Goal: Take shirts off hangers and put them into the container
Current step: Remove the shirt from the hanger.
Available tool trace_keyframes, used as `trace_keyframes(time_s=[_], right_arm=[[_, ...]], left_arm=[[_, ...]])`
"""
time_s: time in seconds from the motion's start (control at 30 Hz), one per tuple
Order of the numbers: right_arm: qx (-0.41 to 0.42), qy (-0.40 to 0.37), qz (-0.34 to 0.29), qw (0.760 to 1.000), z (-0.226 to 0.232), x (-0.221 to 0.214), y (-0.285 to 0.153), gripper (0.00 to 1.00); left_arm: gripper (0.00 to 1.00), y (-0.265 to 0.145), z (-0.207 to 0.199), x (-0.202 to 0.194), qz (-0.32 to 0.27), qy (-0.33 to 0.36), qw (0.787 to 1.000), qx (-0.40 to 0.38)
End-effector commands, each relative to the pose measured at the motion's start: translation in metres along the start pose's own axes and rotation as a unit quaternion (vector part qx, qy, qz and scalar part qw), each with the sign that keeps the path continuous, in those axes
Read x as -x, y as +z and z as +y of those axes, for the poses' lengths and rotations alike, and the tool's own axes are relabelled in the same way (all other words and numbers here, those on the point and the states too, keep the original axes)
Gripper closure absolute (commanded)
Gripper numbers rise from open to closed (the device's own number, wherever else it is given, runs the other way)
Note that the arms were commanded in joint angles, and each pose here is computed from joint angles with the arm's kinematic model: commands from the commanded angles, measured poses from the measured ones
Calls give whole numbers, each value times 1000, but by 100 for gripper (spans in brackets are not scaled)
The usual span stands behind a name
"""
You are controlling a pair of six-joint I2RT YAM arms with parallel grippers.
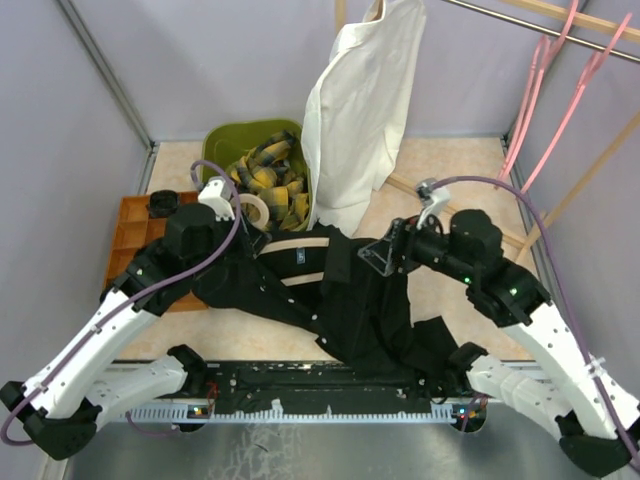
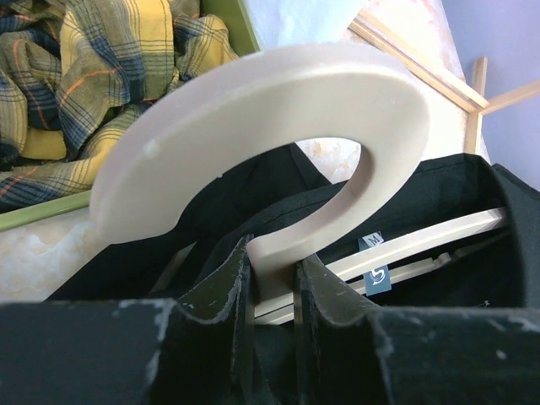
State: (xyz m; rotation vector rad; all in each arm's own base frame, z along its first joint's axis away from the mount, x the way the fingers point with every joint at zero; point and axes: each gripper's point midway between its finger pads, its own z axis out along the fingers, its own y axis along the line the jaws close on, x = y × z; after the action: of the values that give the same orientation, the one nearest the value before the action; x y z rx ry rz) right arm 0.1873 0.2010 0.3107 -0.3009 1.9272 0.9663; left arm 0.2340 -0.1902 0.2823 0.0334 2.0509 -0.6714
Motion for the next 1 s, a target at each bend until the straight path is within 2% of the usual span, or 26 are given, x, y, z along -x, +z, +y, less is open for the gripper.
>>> trace_keyframes(time_s=[0.0,0.07,0.1,0.2,0.33,0.4,0.57,0.67,0.73,0.97], right_arm=[[-46,-67,17,997,5,2,12,30],[-84,-100,46,990,0,-11,21,32],[-122,-112,43,985,-9,-9,24,37],[-184,-119,55,974,-27,-11,29,60],[-227,-112,32,967,-42,-5,25,90],[-234,-107,15,966,-45,-1,20,99],[-250,-86,-33,964,-52,8,-1,99],[-248,-83,-46,964,-55,8,-10,91],[-262,-87,-42,960,-61,5,-15,86],[-348,-106,3,932,-88,-4,-36,80]], left_arm=[[100,-3,-18,15,-16,-3,999,-36],[100,-2,-18,14,-14,-3,999,-36],[100,-3,-18,14,-13,-3,999,-37],[100,-4,-15,14,-13,-1,999,-30],[100,-8,-11,18,-22,3,1000,-19],[100,-10,-8,19,-27,3,1000,-13],[100,-10,-1,18,-29,8,1000,3],[100,-10,2,17,-28,11,1000,10],[100,-11,3,18,-30,11,999,11],[100,-16,1,24,-44,8,999,8]])
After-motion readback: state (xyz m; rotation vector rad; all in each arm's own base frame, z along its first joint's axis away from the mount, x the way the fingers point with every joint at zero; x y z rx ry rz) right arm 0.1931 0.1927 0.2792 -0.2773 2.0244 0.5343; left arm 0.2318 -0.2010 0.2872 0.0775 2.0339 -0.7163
